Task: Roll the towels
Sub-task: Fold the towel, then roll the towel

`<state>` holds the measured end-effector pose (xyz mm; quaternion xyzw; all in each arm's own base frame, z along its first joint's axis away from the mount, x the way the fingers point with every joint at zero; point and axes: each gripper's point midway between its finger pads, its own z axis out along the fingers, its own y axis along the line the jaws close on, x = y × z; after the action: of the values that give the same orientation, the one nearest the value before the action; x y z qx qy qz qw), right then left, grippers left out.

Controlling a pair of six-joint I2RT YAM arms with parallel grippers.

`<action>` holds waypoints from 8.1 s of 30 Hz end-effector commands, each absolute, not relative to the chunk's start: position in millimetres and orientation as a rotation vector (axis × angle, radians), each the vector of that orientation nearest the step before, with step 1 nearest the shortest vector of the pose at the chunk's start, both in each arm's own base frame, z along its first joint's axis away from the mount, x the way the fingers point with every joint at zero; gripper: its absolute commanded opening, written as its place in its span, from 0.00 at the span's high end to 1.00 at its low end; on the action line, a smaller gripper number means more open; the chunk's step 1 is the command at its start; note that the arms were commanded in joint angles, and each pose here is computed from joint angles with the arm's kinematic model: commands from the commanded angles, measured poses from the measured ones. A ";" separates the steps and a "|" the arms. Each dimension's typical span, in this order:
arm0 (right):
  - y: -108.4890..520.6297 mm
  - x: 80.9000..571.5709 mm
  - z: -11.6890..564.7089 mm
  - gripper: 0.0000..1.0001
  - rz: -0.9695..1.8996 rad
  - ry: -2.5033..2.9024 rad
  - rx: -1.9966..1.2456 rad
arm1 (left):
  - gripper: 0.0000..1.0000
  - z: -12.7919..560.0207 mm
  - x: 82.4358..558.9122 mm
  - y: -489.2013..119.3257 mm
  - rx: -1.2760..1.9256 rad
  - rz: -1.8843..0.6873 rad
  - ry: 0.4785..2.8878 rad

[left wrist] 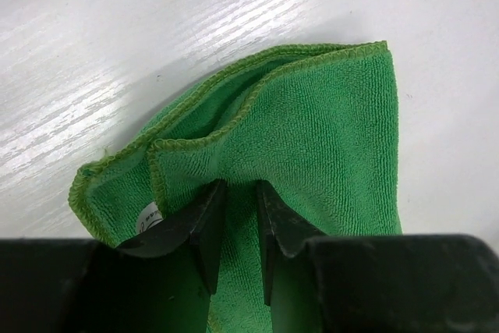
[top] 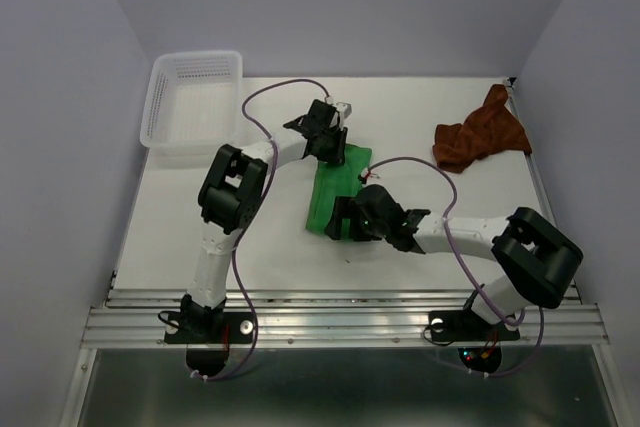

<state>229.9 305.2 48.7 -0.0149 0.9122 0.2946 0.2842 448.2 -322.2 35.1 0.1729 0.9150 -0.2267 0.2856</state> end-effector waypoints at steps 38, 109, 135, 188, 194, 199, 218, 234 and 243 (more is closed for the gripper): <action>274.1 229.6 146.5 0.00 0.376 1.799 -1.125 | 0.28 36.0 253.9 -244.5 -0.318 -0.715 2.655; 337.8 234.6 101.9 0.90 1.002 2.080 -1.185 | 0.16 77.3 251.7 -192.8 -0.351 -0.722 2.528; 332.0 278.5 52.7 0.90 1.007 2.368 -0.989 | 0.09 77.1 249.1 -203.1 -0.229 -0.859 2.417; 350.4 215.5 82.9 0.21 0.670 1.902 -1.505 | 1.00 44.2 259.5 -216.9 -0.345 -0.762 2.691; 341.4 226.5 54.5 0.21 0.564 1.978 -1.487 | 1.00 41.0 259.4 -217.9 -0.360 -0.776 2.704; 327.3 238.9 29.3 0.20 0.423 2.057 -1.464 | 1.00 39.6 259.3 -214.9 -0.369 -0.813 2.707; 344.9 223.8 36.8 0.93 0.608 2.203 -1.286 | 0.47 68.3 264.1 -218.4 -0.297 -1.013 2.580; 352.9 246.7 66.0 0.99 1.222 2.482 -0.869 | 0.01 102.3 267.7 -209.2 -0.284 -1.008 2.415; 336.8 268.3 58.8 0.99 1.444 2.542 -0.621 | 0.01 91.1 273.4 -211.1 -0.272 -0.999 2.427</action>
<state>259.2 333.9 49.8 -0.2381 0.8635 0.4352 0.0910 264.4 -209.6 91.2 -0.1124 0.8959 -0.3622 0.2315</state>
